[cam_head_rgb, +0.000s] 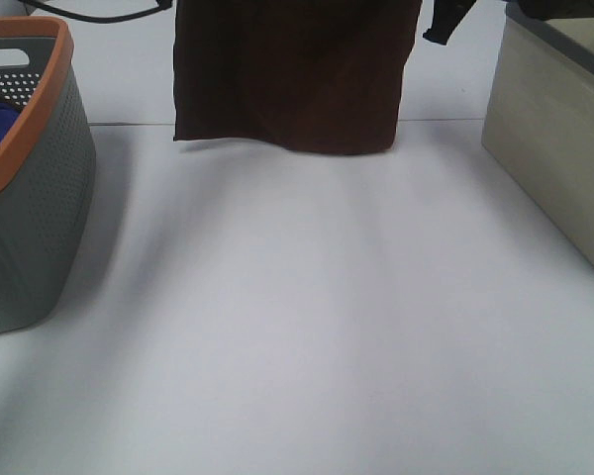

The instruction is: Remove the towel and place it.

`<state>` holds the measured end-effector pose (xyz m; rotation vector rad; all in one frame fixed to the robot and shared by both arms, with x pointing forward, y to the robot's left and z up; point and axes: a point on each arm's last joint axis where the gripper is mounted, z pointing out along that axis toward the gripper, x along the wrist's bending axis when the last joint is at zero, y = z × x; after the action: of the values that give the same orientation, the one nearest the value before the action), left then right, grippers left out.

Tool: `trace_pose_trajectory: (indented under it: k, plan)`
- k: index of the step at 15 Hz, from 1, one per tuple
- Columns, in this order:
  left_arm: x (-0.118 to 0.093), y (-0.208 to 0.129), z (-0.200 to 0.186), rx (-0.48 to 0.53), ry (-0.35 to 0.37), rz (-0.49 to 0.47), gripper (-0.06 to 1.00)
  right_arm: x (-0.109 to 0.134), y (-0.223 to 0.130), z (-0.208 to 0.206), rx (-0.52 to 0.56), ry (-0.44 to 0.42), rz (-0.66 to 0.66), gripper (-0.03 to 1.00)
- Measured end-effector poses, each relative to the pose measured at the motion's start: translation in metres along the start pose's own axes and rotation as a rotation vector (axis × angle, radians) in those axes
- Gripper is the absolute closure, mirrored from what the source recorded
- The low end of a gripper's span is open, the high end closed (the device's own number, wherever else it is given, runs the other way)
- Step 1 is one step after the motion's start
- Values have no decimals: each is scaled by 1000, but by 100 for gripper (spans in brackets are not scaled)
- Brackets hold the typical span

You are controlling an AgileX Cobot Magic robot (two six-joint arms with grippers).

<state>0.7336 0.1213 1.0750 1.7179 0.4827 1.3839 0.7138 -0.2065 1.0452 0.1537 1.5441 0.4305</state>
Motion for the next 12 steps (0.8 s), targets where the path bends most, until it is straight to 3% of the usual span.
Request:
trace_pose_trajectory:
  k: [3, 7, 9, 12]
  plan:
    - [-8, -11, 19, -27, 14, 54, 94, -11, -8, 17, -13, -59, 54, 97]
    - [0, -5, 39, -109, 81, 71, 94, -26, -22, 38, -41, -131, 189, 97]
    - [1, -5, 42, -112, 85, 72, 94, -26, -24, 40, -53, -123, 249, 97]
    - [-14, -25, 48, -10, 23, 70, 94, -19, -29, 41, -12, -42, 348, 97]
